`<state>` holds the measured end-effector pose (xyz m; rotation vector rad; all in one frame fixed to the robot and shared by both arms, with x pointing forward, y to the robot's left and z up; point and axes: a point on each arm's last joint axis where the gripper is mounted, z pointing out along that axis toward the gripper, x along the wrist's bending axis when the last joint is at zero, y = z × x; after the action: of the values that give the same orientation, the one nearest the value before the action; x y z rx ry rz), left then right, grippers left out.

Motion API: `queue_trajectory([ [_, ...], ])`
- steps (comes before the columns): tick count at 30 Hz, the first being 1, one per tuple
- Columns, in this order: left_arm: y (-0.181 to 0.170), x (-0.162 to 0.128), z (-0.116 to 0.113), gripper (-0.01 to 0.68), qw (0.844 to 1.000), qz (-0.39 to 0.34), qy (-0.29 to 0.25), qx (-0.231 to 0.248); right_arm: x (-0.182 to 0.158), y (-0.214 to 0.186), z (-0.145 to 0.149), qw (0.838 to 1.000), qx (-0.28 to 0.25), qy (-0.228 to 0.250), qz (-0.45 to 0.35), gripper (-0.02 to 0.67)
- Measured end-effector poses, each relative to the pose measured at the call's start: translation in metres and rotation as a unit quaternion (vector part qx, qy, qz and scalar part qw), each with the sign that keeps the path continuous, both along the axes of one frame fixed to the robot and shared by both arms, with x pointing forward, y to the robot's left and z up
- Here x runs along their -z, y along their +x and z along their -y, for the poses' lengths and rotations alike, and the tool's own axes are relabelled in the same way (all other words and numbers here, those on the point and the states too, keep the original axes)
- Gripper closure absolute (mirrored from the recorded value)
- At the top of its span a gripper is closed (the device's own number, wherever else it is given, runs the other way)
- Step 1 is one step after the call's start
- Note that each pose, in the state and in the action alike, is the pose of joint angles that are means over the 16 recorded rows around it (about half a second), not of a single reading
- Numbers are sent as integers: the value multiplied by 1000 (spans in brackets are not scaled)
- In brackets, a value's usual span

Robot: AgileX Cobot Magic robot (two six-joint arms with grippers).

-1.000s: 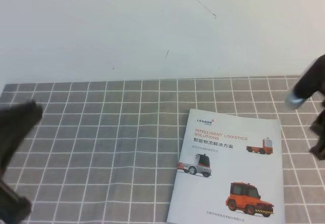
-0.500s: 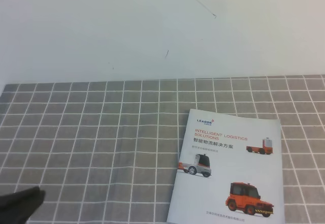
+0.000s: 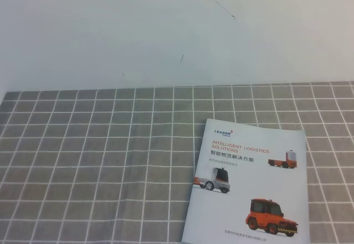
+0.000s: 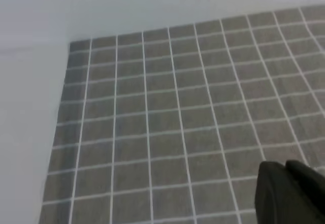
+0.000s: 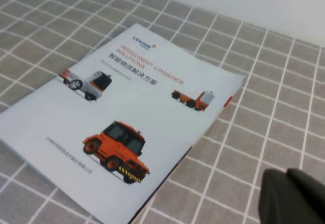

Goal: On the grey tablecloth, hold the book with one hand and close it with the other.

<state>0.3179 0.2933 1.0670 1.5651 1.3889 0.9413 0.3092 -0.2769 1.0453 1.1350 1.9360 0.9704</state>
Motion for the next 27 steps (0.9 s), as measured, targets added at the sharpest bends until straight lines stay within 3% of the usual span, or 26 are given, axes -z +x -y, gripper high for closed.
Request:
queue_trajectory([
  [5, -7, -1, -1, 676, 999, 52, -4, 1, 11, -10, 1, 999, -4, 34, 33, 650],
  [12, -17, 12, -3, 676, 995, 99, -2, 9, 15, -16, 2, 998, -7, 40, 42, 650],
  [27, -21, 41, -3, 676, 997, 82, 4, 10, 18, -17, 2, 999, -8, 36, 30, 650],
])
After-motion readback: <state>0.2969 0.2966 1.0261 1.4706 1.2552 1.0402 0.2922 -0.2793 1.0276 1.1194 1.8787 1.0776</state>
